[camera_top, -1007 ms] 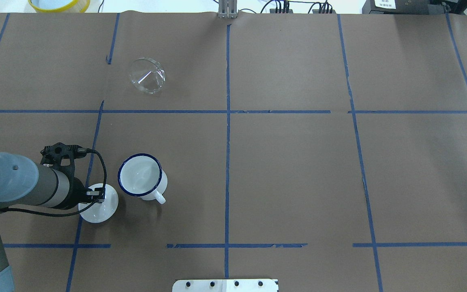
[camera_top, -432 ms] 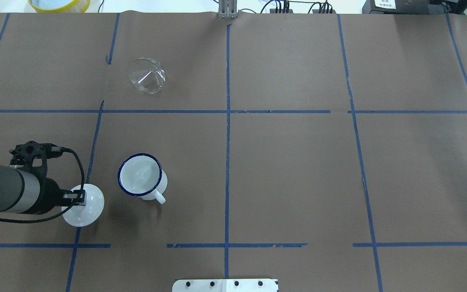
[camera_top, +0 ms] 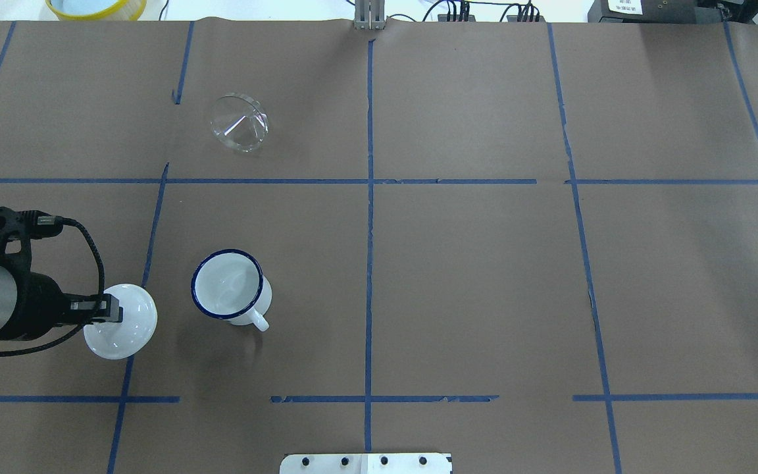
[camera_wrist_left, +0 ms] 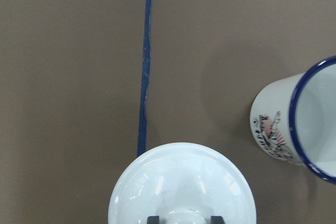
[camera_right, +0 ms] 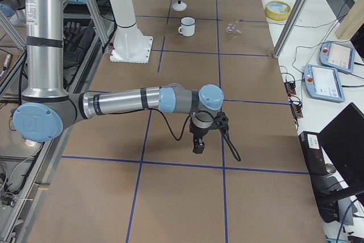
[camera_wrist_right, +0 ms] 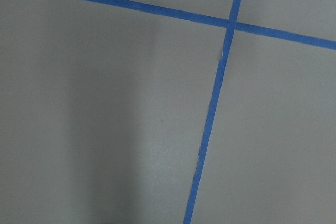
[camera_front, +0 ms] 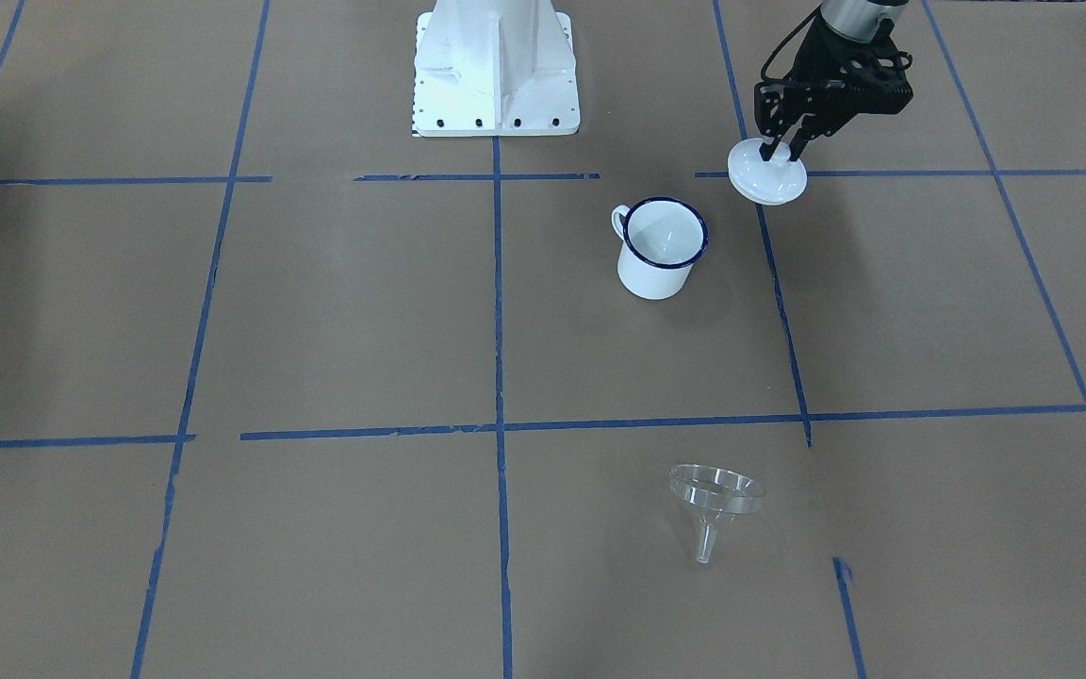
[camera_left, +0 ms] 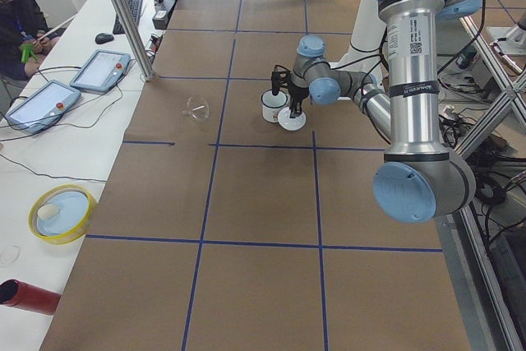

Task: Remove funnel from cup
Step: 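Carry the white lid over the mug and lower it onto the mug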

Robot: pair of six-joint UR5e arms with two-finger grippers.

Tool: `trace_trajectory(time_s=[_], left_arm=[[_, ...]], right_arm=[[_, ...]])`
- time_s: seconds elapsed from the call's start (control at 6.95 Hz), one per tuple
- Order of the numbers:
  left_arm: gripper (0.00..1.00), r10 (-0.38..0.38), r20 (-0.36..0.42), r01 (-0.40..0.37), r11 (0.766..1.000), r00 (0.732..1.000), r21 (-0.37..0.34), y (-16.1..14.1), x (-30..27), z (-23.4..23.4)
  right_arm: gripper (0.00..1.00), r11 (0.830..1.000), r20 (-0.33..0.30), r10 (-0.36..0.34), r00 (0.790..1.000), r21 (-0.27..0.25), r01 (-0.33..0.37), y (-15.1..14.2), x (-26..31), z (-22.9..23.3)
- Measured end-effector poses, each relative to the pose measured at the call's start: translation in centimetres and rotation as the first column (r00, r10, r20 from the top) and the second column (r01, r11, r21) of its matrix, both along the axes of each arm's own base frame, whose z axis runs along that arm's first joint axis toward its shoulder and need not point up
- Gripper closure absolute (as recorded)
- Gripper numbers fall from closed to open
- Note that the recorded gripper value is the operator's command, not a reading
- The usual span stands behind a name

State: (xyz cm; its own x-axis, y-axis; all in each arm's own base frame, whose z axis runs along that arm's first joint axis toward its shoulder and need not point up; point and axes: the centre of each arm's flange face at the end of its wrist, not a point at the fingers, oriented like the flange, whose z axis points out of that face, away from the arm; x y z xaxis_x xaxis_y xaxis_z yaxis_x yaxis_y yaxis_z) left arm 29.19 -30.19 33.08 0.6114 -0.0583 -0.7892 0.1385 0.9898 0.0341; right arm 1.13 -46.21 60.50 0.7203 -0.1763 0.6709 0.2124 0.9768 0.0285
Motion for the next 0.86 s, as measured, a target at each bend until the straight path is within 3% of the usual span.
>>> trace_trajectory(time_s=[0.58,0.86], left_arm=[[1.0,-0.006,0.052,0.008,0.999,0.999,-0.04,-4.9,6.6,-8.3],[1.0,-0.002,0.071,0.006,0.999,0.997,-0.052,-6.7,9.6,-9.3]], right_arm=[[0.0,1.0,0.0,0.0,1.0,0.0,0.0,0.0,0.0,0.0],[0.0,1.0,0.0,0.0,1.0,0.0,0.0,0.0,0.0,0.0]])
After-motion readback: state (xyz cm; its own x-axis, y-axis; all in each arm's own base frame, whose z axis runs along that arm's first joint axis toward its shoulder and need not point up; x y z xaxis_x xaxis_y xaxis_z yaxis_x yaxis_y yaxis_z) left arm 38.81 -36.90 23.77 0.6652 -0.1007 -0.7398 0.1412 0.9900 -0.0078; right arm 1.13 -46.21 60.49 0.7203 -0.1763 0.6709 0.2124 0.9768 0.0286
